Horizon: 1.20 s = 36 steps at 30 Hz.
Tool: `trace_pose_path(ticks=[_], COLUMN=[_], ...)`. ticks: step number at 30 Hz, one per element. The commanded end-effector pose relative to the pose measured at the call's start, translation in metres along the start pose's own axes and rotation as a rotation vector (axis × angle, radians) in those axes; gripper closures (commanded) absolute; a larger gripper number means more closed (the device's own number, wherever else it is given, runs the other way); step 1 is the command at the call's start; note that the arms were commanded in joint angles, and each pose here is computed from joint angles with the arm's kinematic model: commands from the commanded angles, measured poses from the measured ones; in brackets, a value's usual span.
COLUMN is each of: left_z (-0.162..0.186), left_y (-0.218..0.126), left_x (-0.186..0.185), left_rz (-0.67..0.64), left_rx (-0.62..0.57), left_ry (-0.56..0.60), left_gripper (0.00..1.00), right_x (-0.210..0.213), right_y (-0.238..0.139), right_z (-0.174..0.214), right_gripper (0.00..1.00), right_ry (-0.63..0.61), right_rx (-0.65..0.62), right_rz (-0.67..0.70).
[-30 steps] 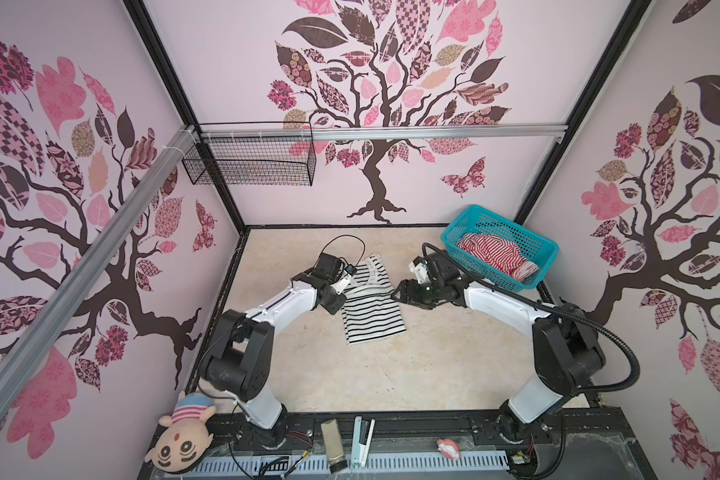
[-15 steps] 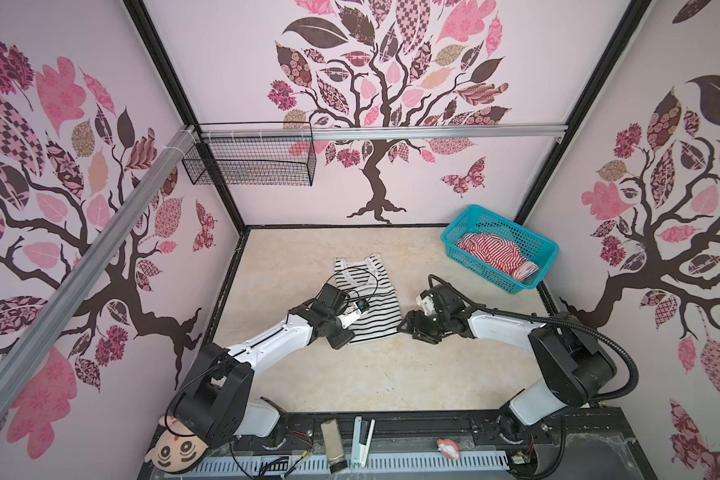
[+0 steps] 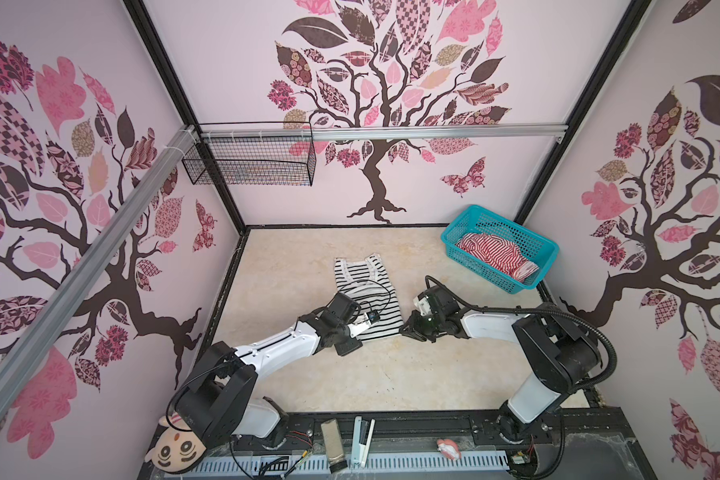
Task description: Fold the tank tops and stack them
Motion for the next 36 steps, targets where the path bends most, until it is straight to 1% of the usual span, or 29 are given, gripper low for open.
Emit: trace_pose_path(ticks=[1,4,6,9,14,15,16,19,23,24,30,33,36], left_z=[0.005,0.007,0.012,0.016,0.016,0.017,0.019,0.020,0.017,0.012,-0.030,-0.053,-0.075], left_y=[0.010,0.016,0.022,0.029,0.036,0.037,0.038,0.036,0.024,0.019,-0.024,-0.045,-0.063], left_x=[-0.003,0.001,0.002,0.004,0.002,0.000,-0.004,-0.018,-0.029,-0.030,-0.046,-0.053,-0.062], left_rz=[-0.050,-0.075,-0.078,-0.080,-0.063,-0.050,-0.019,0.079,0.159,0.178,0.381,0.486,0.579], left_rx=[0.033,0.057,0.096,0.131,0.141,0.149,0.160,0.175,0.155,0.135,-0.006,-0.080,-0.138], left_ry=[0.059,0.068,0.078,0.090,0.088,0.088,0.087,0.093,0.098,0.096,0.017,-0.021,-0.034], left_gripper=[0.36,0.36,0.36,0.36,0.39,0.44,0.53,0.77,0.97,1.00,1.00,0.97,0.95], right_x=[0.009,0.011,0.013,0.016,0.021,0.022,0.023,0.027,0.036,0.038,0.051,0.055,0.060], right_y=[0.000,-0.005,-0.007,-0.009,-0.012,-0.013,-0.014,-0.017,-0.025,-0.027,-0.059,-0.080,-0.102], right_z=[-0.006,-0.006,-0.006,-0.007,-0.008,-0.008,-0.008,-0.009,-0.010,-0.010,-0.002,0.006,0.015], right_gripper=[0.91,0.98,1.00,1.00,1.00,1.00,1.00,1.00,1.00,1.00,1.00,1.00,1.00], right_ry=[-0.001,-0.004,-0.010,-0.016,-0.019,-0.019,-0.020,-0.022,-0.031,-0.033,-0.056,-0.073,-0.096], right_rx=[-0.020,-0.030,-0.032,-0.036,-0.040,-0.040,-0.041,-0.048,-0.064,-0.070,-0.118,-0.138,-0.159], right_rz=[-0.028,-0.022,-0.018,-0.021,-0.029,-0.030,-0.029,-0.035,-0.054,-0.059,-0.088,-0.098,-0.096])
Point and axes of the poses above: each gripper's point midway between its finger pads, its own y axis out along the fingers, its own x axis along the line the jaws close on, z = x × y, the point moved 2 cm from there along -y, back along the fingers, and after that the axes turned 7 degrees about y, right-handed, at the moved point
